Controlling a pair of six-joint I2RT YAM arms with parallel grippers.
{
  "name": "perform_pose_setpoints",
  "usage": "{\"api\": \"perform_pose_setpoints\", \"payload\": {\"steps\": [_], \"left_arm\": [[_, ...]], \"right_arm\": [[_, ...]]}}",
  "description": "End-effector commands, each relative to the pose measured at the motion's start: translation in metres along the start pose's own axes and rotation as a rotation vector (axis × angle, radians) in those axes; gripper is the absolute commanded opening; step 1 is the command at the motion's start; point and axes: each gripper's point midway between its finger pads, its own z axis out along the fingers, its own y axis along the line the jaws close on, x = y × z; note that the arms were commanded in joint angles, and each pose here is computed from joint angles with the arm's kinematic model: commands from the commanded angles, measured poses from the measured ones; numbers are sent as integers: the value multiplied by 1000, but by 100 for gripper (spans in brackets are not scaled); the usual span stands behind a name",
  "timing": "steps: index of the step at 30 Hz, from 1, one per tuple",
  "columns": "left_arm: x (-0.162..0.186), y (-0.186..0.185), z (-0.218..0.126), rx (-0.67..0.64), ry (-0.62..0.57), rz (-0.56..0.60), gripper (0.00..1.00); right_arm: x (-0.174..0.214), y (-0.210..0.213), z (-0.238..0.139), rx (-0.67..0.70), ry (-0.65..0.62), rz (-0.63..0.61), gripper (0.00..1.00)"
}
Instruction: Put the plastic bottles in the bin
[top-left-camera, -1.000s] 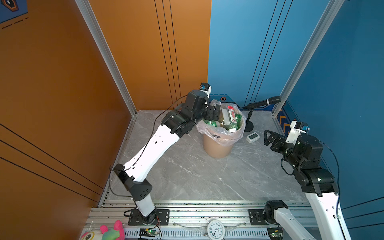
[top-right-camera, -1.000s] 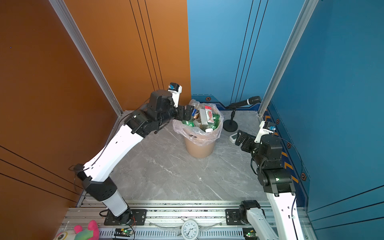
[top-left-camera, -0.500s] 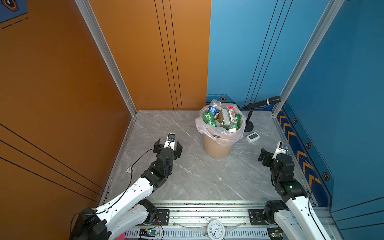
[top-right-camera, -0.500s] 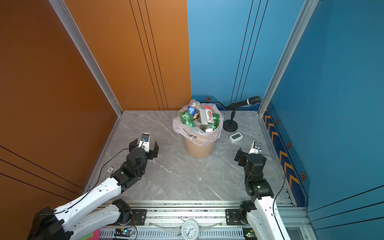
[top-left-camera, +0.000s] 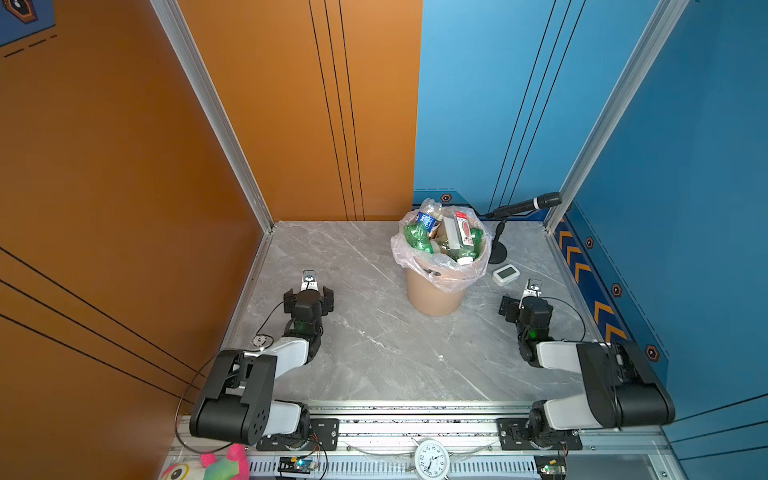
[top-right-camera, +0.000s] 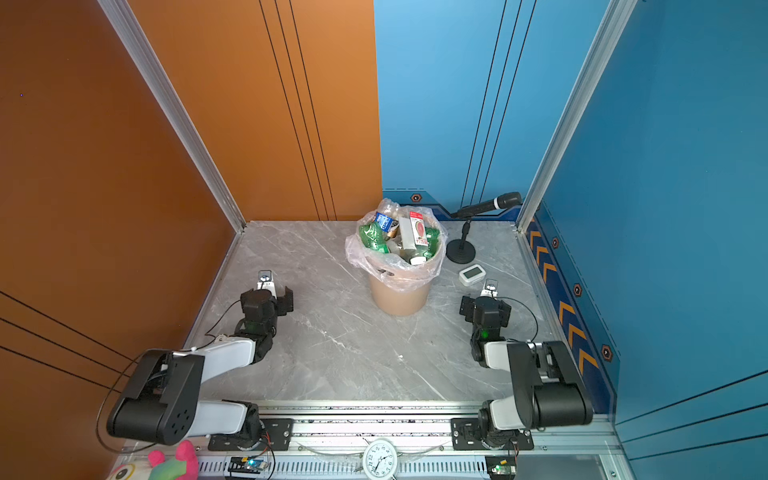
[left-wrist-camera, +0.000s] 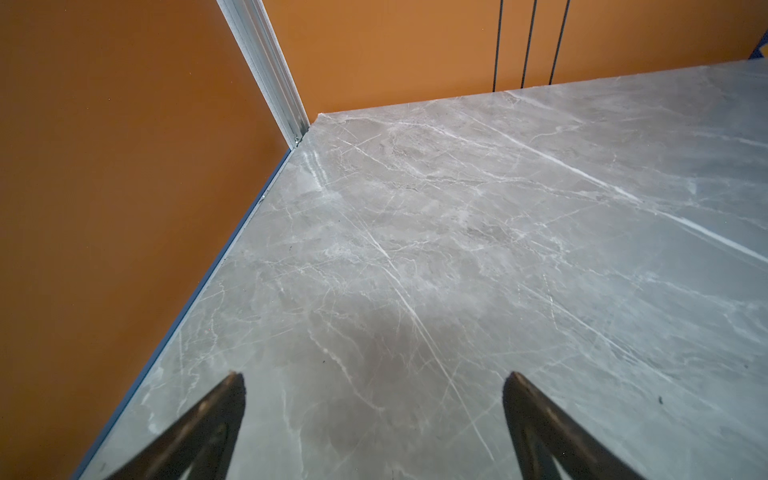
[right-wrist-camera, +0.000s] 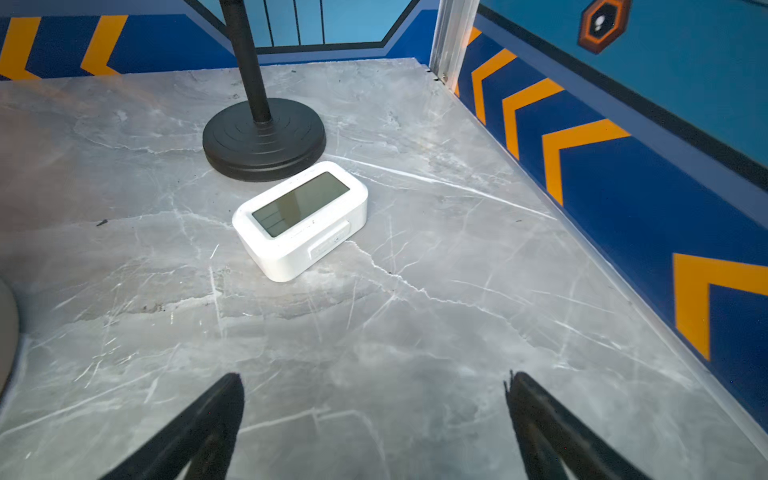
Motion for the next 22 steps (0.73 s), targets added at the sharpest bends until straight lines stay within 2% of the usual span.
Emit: {"api": "perform_pose_setpoints", "payload": {"steps": [1, 2, 5, 9, 17, 22], "left_arm": [[7, -15, 9, 79, -83, -48, 98], [4, -22, 11, 75, -100, -14, 98], [10, -16, 16, 81, -17, -40, 98], [9, -15, 19, 97, -22, -63, 98], [10, -15, 19, 97, -22, -63, 98], [10, -14, 19, 95, -22, -62, 98]], "right_arm": [[-34, 20, 9, -89, -96, -3, 100], [-33, 20, 10, -89, -73, -7, 100], [-34, 22, 10, -95, -92, -9, 100], [-33, 22, 8, -74, -93, -21, 100], [-32, 25, 11, -115, -75, -14, 100], [-32, 35, 9, -198, -80, -28, 100]]}}
